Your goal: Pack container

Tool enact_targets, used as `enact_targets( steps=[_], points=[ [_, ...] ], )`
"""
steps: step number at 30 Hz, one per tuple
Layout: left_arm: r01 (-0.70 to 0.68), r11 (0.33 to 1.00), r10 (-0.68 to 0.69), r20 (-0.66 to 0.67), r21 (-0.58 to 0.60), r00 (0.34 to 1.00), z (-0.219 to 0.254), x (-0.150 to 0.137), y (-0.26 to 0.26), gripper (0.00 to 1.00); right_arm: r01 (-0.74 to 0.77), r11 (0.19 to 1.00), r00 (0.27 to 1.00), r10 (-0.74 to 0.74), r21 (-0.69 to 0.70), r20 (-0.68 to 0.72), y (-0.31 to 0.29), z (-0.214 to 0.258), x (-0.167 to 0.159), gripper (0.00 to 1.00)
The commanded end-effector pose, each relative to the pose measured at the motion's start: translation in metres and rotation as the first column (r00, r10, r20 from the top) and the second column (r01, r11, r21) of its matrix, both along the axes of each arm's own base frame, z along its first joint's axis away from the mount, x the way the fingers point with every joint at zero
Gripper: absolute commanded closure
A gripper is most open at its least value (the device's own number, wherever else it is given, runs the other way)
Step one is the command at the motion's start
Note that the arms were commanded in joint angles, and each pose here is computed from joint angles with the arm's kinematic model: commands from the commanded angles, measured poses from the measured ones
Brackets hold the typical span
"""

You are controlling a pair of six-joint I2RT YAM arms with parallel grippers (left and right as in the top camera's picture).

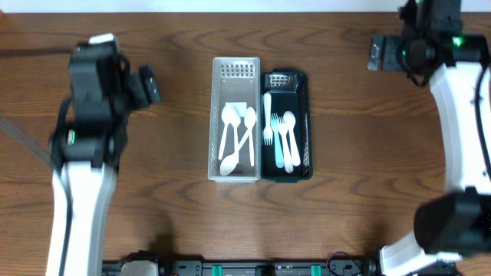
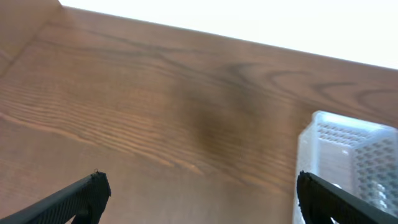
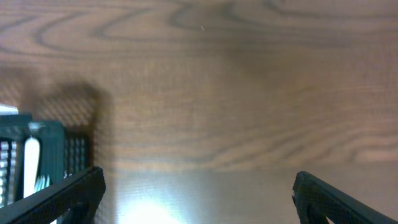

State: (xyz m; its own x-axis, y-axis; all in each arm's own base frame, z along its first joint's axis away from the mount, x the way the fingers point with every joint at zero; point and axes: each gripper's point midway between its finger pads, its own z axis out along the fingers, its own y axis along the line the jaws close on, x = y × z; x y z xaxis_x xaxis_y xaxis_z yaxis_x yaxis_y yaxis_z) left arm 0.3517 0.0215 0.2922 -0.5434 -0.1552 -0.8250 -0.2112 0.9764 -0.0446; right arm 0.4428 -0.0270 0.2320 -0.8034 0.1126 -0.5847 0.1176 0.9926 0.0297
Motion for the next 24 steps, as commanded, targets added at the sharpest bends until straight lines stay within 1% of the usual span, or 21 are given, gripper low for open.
enact_targets(
  steps=[1, 5, 8, 10, 13, 16, 20, 24],
  points=[
    [0.028, 0.999, -0.030, 0.111, 0.017, 0.993, 0.013, -0.037, -0.007, 0.02, 0.011, 1.000, 0.993, -0.011, -0.003, 0.120, 0.002, 0.034, -0.037, 0.01],
    [0.065, 0.998, -0.067, 0.193, 0.016, 0.979, 0.002, -0.082, -0.015, 0.02, -0.012, 1.000, 0.973, 0.010, 0.006, 0.230, 0.018, 0.043, -0.091, 0.01],
    [0.088, 0.996, -0.089, 0.230, 0.014, 0.969, -0.017, -0.111, -0.018, 0.02, -0.010, 0.999, 0.959, 0.020, -0.037, 0.282, 0.023, 0.037, -0.137, 0.01],
    [0.095, 0.995, -0.096, 0.214, 0.015, 0.972, -0.039, -0.127, -0.018, 0.02, 0.011, 0.997, 0.953, 0.013, -0.077, 0.301, 0.020, 0.026, -0.163, 0.01],
    [0.096, 0.995, -0.097, 0.176, 0.016, 0.980, -0.068, -0.142, -0.016, 0.02, 0.016, 0.995, 0.946, 0.015, -0.095, 0.324, 0.018, 0.007, -0.192, 0.01],
    [0.097, 0.995, -0.099, 0.104, 0.017, 0.990, -0.097, -0.154, -0.015, 0.02, 0.013, 0.995, 0.944, 0.019, -0.094, 0.328, 0.017, -0.015, -0.212, 0.01],
    [0.100, 0.995, -0.101, 0.106, 0.016, 0.989, -0.100, -0.152, -0.015, 0.02, 0.007, 0.995, 0.963, 0.021, -0.101, 0.268, 0.015, -0.053, -0.230, 0.01],
    [0.100, 0.995, -0.102, 0.089, 0.016, 0.991, -0.103, -0.154, -0.015, 0.02, -0.006, 0.995, 0.978, 0.027, -0.102, 0.207, 0.016, -0.080, -0.235, 0.01]
  ],
)
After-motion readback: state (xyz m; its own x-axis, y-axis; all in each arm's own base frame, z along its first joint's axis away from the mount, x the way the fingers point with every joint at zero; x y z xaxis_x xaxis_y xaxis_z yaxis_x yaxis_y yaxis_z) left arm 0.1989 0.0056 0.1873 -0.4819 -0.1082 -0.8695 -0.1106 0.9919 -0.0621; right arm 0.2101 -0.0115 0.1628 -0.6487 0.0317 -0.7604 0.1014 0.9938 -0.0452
